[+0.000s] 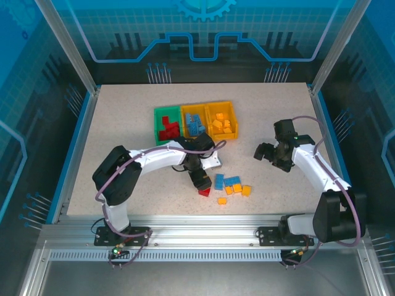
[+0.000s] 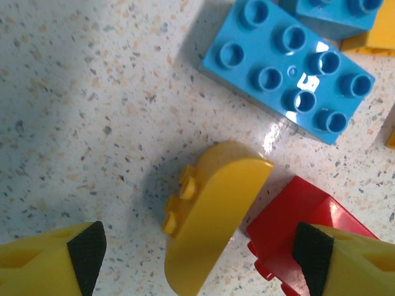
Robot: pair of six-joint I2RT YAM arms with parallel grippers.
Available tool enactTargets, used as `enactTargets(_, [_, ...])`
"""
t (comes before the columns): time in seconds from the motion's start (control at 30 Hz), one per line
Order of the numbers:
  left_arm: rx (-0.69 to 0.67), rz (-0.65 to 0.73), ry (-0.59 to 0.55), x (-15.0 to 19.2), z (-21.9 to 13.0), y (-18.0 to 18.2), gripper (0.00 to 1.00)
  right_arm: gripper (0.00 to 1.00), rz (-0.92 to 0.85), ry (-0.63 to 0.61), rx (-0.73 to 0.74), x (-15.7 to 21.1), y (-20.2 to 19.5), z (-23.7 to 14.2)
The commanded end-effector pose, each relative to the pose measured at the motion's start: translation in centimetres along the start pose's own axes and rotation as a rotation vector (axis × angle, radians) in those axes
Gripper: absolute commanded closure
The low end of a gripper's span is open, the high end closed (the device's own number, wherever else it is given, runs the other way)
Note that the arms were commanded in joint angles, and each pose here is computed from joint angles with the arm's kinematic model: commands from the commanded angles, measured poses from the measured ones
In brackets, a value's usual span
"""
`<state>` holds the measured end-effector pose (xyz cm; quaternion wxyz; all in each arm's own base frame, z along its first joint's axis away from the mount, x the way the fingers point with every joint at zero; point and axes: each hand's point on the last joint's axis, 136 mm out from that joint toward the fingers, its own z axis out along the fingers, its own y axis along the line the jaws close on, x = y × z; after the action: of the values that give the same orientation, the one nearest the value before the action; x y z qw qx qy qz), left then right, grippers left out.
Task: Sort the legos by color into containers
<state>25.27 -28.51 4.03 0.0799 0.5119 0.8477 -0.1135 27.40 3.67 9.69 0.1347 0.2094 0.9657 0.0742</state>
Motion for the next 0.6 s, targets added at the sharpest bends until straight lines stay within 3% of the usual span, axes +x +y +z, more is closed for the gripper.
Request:
enactTargets(0.0, [0.009, 0.007, 0.037, 0.23, 1.06, 0.4, 0.18, 0.1, 0.005, 0.012, 0.009, -0.02, -0.43, 0.2])
enactTargets(0.57, [0.031, -0.031, 0.037, 0.4, 1.48, 0.27, 0.44, 0.09, 0.0, 0.014, 0.018, -0.02, -0.62, 0.21])
